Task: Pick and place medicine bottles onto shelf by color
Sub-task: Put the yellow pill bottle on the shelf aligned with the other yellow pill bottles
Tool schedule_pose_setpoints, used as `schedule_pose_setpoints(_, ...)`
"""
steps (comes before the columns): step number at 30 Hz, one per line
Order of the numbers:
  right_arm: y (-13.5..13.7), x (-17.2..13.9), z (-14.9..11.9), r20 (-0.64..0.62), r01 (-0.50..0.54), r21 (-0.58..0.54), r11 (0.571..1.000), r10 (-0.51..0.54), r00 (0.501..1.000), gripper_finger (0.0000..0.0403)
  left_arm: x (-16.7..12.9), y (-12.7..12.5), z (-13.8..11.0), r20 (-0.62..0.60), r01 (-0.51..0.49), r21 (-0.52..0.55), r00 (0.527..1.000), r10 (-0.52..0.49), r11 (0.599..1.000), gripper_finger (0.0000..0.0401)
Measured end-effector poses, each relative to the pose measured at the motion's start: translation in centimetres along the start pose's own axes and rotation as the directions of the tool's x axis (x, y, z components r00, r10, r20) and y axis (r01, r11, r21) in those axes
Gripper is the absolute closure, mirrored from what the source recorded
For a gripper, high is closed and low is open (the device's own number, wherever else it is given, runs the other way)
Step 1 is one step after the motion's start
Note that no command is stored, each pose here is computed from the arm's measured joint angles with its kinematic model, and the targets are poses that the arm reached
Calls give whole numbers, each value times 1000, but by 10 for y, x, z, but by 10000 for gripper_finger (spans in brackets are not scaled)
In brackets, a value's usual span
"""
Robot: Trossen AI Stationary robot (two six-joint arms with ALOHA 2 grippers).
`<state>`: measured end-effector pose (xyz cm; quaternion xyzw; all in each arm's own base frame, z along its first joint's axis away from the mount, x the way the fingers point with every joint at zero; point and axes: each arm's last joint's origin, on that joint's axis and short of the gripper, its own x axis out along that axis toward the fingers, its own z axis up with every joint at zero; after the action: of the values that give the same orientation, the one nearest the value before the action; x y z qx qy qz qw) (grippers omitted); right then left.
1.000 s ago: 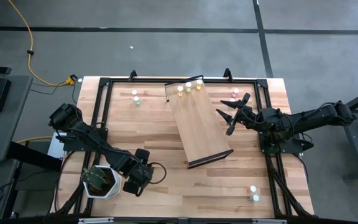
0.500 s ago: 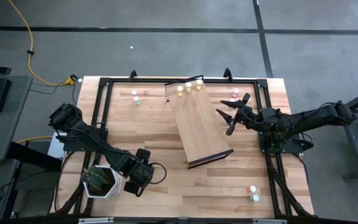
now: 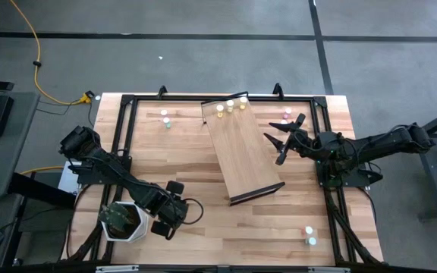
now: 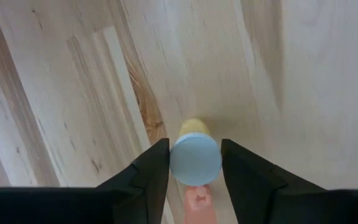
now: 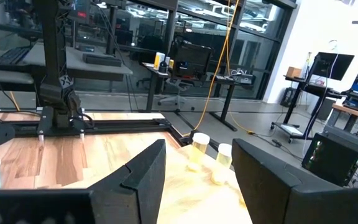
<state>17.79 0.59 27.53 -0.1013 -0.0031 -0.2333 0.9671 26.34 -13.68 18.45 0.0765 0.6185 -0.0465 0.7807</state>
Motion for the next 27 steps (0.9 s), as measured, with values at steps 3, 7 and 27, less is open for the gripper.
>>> schedule_pose_setpoints(3, 0, 0, 0, 0, 0, -12, 1000, 0, 1000, 226, 0, 1, 0, 3, -12, 22, 1000, 12, 1000, 283)
schedule_pose_setpoints(7, 0, 0, 0, 0, 0, -12, 1000, 0, 1000, 226, 1, 6, 2, 1, -11, 7, 1000, 11, 1000, 295)
schedule_pose_setpoints(27, 0, 0, 0, 0, 0, 3, 1000, 0, 1000, 226, -122, 114, 66, 86, -417, 22, 906, 414, 909, 292)
